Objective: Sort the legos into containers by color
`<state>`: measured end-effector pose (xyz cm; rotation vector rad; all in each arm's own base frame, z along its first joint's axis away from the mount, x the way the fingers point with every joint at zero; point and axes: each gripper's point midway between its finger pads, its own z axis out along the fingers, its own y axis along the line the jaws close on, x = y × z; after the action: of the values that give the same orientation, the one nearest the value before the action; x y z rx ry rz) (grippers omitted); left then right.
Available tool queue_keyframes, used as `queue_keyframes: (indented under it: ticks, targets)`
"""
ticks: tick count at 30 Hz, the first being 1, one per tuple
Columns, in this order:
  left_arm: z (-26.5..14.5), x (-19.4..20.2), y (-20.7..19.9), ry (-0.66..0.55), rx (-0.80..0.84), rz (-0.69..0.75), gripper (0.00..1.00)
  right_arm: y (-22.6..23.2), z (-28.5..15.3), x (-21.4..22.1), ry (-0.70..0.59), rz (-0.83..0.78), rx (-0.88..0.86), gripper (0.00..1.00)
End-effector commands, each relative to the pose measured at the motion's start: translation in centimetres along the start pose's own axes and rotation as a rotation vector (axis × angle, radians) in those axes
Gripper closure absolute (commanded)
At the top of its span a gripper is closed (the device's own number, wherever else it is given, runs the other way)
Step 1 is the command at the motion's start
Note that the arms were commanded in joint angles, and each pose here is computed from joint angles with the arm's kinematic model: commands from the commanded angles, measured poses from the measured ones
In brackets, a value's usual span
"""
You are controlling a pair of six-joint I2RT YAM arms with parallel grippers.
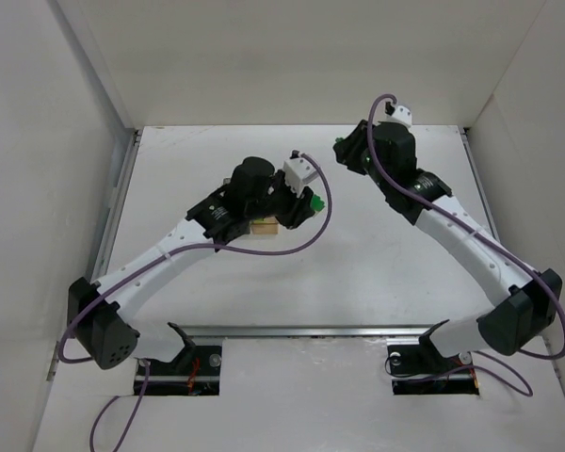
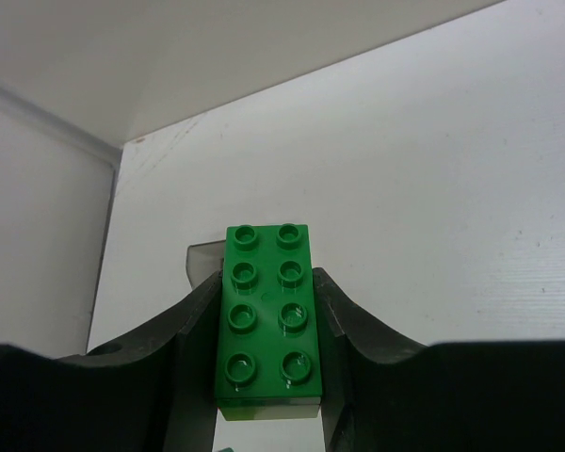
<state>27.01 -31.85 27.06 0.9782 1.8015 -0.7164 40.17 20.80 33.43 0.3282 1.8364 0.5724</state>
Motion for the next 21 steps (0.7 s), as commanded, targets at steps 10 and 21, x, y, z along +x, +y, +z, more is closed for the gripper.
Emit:
queue_keyframes:
  ticks: [10, 21]
  targets:
    - [-5.7, 2.3, 8.0, -0.024, -0.495, 0.128, 1.0, -10.4, 4.6, 14.4, 0.402, -0.183, 0.325, 1.0]
    - [-5.9, 3.4, 8.3, -0.013, -0.513, 0.149, 1.0, -12.1, 5.7, 24.0, 0.718, -0.284, 0.345, 0.88]
